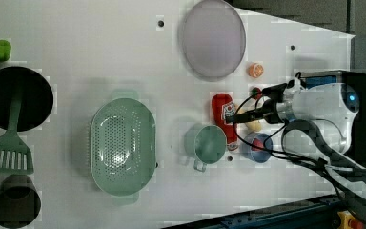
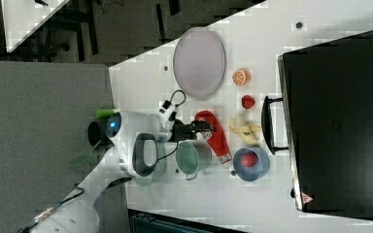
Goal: Pick Ketchup from the table and place it in strainer.
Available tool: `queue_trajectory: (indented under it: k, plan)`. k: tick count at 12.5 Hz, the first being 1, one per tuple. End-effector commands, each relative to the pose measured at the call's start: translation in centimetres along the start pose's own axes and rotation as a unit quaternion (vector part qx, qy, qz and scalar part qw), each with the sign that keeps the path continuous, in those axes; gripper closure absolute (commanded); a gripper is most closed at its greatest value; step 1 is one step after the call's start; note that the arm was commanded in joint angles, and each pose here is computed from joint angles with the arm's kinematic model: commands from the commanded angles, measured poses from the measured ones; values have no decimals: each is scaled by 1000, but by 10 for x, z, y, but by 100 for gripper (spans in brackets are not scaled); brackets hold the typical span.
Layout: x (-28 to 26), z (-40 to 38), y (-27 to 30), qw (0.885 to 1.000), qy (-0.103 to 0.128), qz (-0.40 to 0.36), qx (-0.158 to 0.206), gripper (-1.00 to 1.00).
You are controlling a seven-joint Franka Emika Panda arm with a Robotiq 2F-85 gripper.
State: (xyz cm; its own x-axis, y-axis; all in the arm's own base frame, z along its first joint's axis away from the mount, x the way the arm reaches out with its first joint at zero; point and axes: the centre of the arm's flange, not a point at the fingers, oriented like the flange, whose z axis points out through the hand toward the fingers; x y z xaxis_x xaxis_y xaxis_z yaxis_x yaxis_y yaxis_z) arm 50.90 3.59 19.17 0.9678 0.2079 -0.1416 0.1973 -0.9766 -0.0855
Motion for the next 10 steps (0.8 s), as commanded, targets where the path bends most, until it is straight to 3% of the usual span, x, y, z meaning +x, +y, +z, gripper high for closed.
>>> queue_trajectory:
  k: [1,3,5,8,10]
  plan:
    - [7,5,-4,999,23,-27,-1,-100]
    - [11,21,-2,999,38,-25,0,-100]
    - [10,36,-2,999,34,-25,3,-93]
    - [13,30,-2,999,39,-24,2,-21]
    - [15,16,-3,998,51,-24,-3,-21]
